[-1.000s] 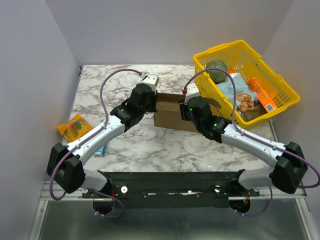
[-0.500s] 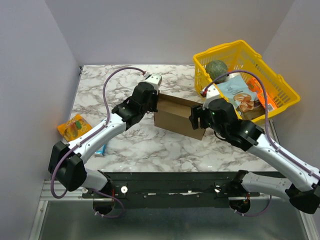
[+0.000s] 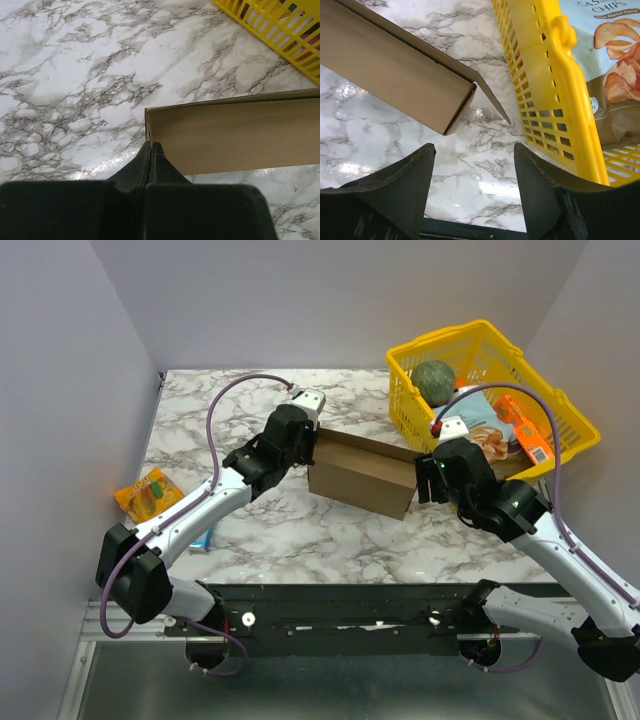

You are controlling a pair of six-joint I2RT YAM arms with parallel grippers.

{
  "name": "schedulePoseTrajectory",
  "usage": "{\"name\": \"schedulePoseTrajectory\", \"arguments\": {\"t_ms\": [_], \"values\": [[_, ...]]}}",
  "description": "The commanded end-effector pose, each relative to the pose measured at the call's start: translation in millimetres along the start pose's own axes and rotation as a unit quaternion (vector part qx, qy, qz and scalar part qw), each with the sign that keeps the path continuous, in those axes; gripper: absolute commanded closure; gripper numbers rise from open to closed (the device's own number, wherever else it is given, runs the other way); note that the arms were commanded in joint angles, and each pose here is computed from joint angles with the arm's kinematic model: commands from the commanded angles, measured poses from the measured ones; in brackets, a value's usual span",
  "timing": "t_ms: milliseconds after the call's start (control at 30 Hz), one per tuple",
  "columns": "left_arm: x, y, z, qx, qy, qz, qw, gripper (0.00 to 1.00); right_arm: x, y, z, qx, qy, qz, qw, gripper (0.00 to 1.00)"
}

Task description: Fold the paper box

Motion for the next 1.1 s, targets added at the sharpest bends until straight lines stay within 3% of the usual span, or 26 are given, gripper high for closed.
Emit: {"name": "schedulePoseTrajectory", "arguments": {"t_ms": [0, 433, 867, 1067], "values": [[-112.8, -12.8, 32.5, 0.047, 0.048, 0.206, 0.976, 1.00, 6.7, 7.6, -9.7, -0.025, -0.023, 0.003, 0.999, 0.29], [-111.6, -12.3, 31.1, 0.042, 0.049, 0.204, 0.977, 1.00, 12.5, 39.2, -17.9, -0.068, -0.046, 0.013, 0.997, 0.34], [-110.5, -12.7, 29.7, 0.038, 0.052, 0.201, 0.978, 1.00, 9.2, 44.4, -3.1, -0.026, -0.039, 0.022, 0.999, 0.55], [-110.5, -12.7, 29.7, 0.038, 0.053, 0.201, 0.977, 1.00, -3.6, 49.0, -2.0, -0.030, -0.041, 0.039, 0.998, 0.59]]}}
Point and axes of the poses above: each gripper's point midway between its finger pads, its own y axis out along the fingers, its own z axis along the line the jaws close on, x = y × z, the point moved 1 cm from there along -y, back along the fingers, and after that the axes turned 9 degrees about -y, right-handed, at the moved point
